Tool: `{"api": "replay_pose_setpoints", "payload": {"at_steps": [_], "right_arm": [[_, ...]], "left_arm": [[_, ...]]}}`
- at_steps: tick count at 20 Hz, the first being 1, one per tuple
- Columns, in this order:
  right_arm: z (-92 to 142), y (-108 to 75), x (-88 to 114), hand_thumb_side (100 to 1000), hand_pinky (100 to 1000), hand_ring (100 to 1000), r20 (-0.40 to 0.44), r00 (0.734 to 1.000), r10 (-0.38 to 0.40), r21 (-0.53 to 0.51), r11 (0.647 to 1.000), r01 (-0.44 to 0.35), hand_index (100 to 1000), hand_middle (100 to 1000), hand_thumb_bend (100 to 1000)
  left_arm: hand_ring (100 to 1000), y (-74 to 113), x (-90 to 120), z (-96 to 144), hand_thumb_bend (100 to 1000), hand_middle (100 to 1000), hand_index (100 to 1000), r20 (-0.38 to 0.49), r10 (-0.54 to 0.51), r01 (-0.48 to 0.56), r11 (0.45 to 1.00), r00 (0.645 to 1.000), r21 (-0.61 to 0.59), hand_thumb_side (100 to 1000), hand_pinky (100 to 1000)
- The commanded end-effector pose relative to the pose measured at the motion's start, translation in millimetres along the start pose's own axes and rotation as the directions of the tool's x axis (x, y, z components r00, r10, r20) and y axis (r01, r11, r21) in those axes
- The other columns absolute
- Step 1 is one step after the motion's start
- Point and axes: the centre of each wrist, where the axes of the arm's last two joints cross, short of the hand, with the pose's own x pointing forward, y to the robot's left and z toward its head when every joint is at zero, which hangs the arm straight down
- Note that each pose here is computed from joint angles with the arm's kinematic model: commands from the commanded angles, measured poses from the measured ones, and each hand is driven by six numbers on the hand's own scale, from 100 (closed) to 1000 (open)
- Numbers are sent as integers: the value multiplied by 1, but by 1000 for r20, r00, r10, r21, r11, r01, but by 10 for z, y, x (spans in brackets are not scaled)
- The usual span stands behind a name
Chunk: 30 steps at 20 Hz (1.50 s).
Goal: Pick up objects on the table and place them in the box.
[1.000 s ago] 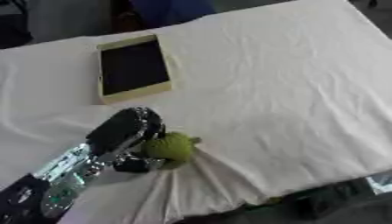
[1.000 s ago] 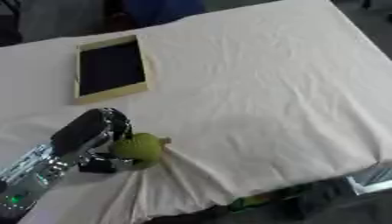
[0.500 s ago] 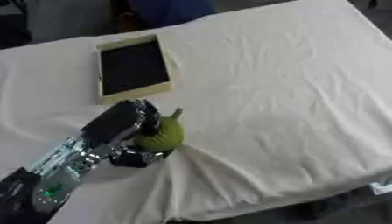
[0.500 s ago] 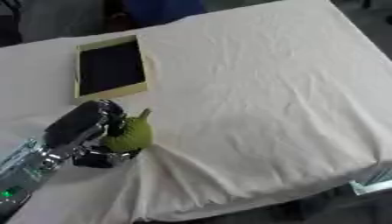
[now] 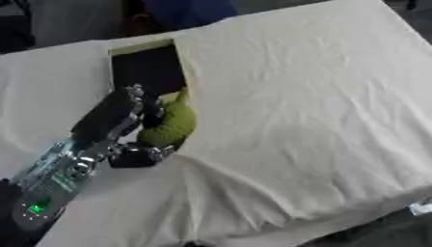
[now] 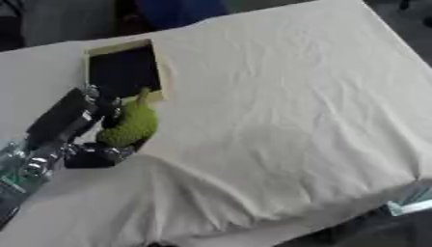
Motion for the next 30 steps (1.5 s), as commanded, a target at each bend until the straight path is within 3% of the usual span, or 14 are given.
{"api": "replay_pose_setpoints", "payload": {"at_steps": [1, 8, 11, 12, 14, 17, 20, 22, 23, 30], "right_arm": [[-45, -1, 95, 651, 707, 534, 22, 999, 32, 20, 999, -33, 887, 566, 100], [-45, -4, 99, 649, 707, 533, 25, 999, 37, 24, 999, -37, 887, 565, 100], [-42, -7, 100, 648, 707, 533, 25, 999, 40, 26, 999, -41, 887, 565, 100], [-44, -5, 100, 647, 707, 533, 24, 999, 40, 29, 999, -41, 887, 565, 100], [-46, -2, 98, 647, 707, 533, 24, 999, 41, 35, 999, -41, 887, 565, 100], [-46, 2, 93, 647, 707, 532, 24, 999, 41, 42, 998, -42, 887, 564, 100], [-49, 3, 93, 647, 707, 532, 24, 999, 43, 48, 998, -44, 888, 564, 100], [-51, 7, 90, 648, 707, 532, 21, 999, 42, 52, 998, -43, 888, 563, 100], [-52, 8, 89, 648, 707, 532, 21, 999, 41, 53, 998, -42, 888, 563, 100], [-52, 14, 83, 649, 707, 532, 17, 999, 38, 58, 998, -39, 888, 563, 100]], "left_arm": [[309, 375, 45, -77, 395, 203, 236, 2, -65, 65, 995, 998, 79, 100, 100], [316, 748, 179, -195, 493, 222, 234, 8, -189, 188, 978, 982, 93, 100, 100], [318, 886, 213, -285, 487, 222, 234, 18, -244, 242, 967, 970, 81, 100, 100], [333, 906, 210, -310, 434, 230, 241, 15, -250, 249, 966, 968, 66, 100, 100], [333, 918, 181, -392, 434, 230, 241, 4, -247, 247, 969, 969, 28, 100, 100], [348, 921, 126, -549, 366, 239, 270, -25, -224, 223, 974, 974, -30, 100, 100], [349, 895, 92, -723, 369, 241, 277, -58, -189, 183, 979, 980, -91, 102, 100], [361, 887, 78, -849, 379, 255, 324, -86, -169, 159, 980, 982, -119, 100, 100], [386, 882, 75, -914, 390, 282, 393, -100, -162, 149, 980, 982, -133, 100, 128], [393, 816, 20, -1286, 413, 296, 413, -201, -175, 131, 968, 964, -216, 100, 147]]}}
